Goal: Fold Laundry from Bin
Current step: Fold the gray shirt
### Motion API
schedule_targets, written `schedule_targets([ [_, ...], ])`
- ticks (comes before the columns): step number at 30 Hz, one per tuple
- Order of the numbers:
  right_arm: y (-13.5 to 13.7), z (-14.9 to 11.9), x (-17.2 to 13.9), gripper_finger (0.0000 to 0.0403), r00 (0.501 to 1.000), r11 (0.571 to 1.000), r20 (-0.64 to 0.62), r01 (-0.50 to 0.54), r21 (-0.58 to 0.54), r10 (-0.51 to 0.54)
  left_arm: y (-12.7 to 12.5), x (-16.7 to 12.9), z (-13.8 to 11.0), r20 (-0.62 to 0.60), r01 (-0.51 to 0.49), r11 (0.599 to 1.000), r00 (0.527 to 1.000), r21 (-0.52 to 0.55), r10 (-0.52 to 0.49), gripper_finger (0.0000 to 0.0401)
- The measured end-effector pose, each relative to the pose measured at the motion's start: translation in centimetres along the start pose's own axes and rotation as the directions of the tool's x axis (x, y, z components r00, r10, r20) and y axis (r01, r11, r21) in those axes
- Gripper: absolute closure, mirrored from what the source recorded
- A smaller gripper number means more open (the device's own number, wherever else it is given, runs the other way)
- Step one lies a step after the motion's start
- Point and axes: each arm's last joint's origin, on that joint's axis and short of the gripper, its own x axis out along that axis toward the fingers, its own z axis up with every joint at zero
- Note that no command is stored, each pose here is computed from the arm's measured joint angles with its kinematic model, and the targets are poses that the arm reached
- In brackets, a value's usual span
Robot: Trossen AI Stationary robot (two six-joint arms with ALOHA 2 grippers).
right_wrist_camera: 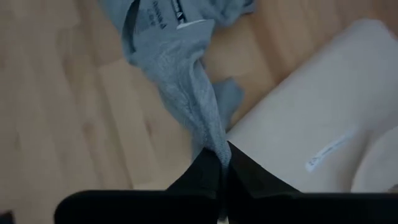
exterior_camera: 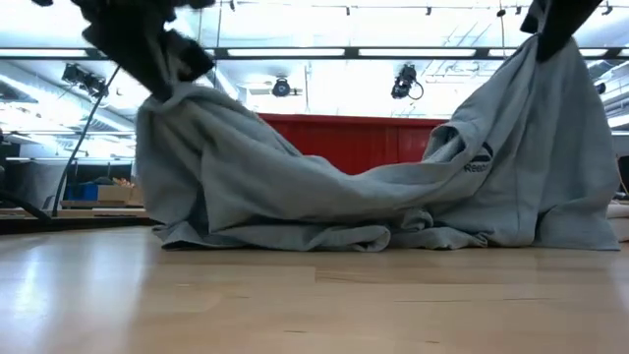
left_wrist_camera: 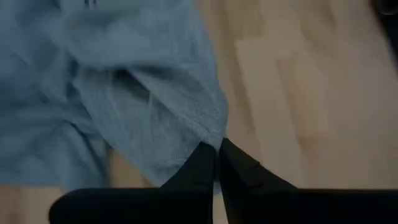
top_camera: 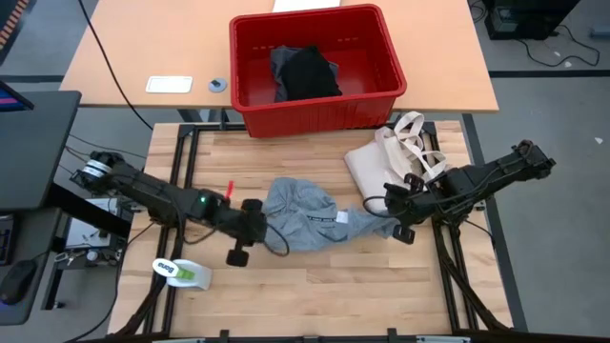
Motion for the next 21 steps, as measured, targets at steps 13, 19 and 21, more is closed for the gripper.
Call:
schedule_targets([
  [13,2.4,-0.7,-0.6,0.0390,0.970,0.941,-0.041,-0.241,-0.240,0.238,-0.5,-3.0,2.8,0.156,0.706,0.707,0.694,0.047,-0.703,0.0392],
  [19,4.0,-0.6,-2.3,0.0390,0.886,0.794,0.049,-0.388,-0.467,0.461,-2.3,-10.0,5.6,0.274,0.633,0.691,0.637,0.349,-0.721,0.0391],
  [21,3.9,-0.8,-2.6,0.0390,0.883,0.797,0.052,-0.394,-0.458,0.467,-2.4,-11.7,5.5,0.314,0.540,0.770,0.707,0.339,-0.634,0.0391],
])
